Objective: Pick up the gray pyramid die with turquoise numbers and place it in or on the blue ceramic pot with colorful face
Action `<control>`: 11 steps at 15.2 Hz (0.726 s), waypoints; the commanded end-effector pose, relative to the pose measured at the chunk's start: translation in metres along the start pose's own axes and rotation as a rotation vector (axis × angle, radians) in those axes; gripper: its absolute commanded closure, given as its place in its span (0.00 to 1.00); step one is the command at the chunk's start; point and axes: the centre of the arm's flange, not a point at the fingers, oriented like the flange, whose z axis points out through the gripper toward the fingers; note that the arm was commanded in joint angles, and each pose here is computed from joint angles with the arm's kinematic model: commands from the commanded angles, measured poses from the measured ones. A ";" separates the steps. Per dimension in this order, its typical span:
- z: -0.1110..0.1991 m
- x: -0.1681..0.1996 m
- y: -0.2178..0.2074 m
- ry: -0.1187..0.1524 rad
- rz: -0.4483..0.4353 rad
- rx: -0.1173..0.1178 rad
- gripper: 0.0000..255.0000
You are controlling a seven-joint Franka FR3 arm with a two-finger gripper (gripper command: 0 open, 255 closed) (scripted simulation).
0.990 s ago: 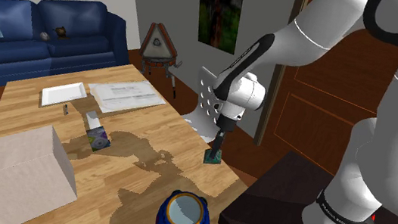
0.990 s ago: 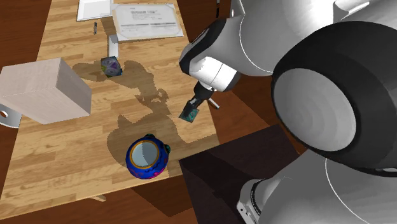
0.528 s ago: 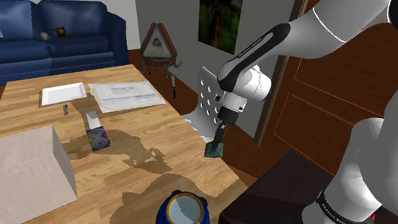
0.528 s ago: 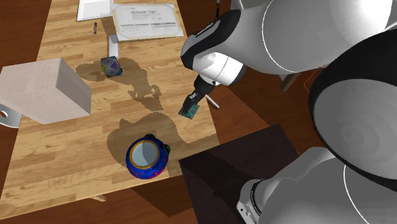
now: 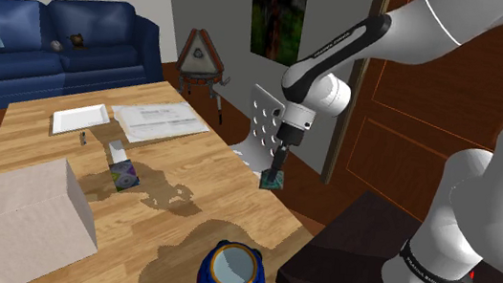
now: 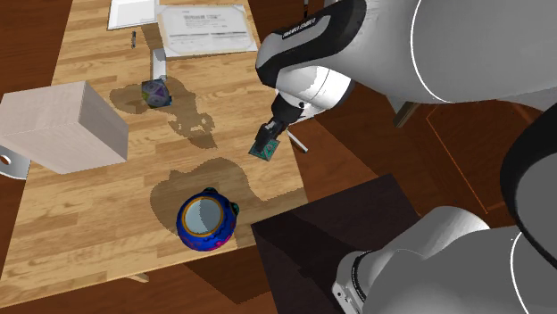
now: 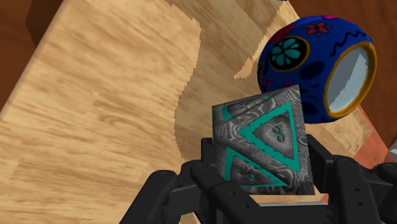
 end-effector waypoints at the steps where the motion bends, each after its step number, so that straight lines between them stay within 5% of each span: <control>1: -0.009 0.002 -0.005 0.000 0.000 0.000 1.00; 11: -0.042 0.012 -0.039 0.000 0.000 0.000 1.00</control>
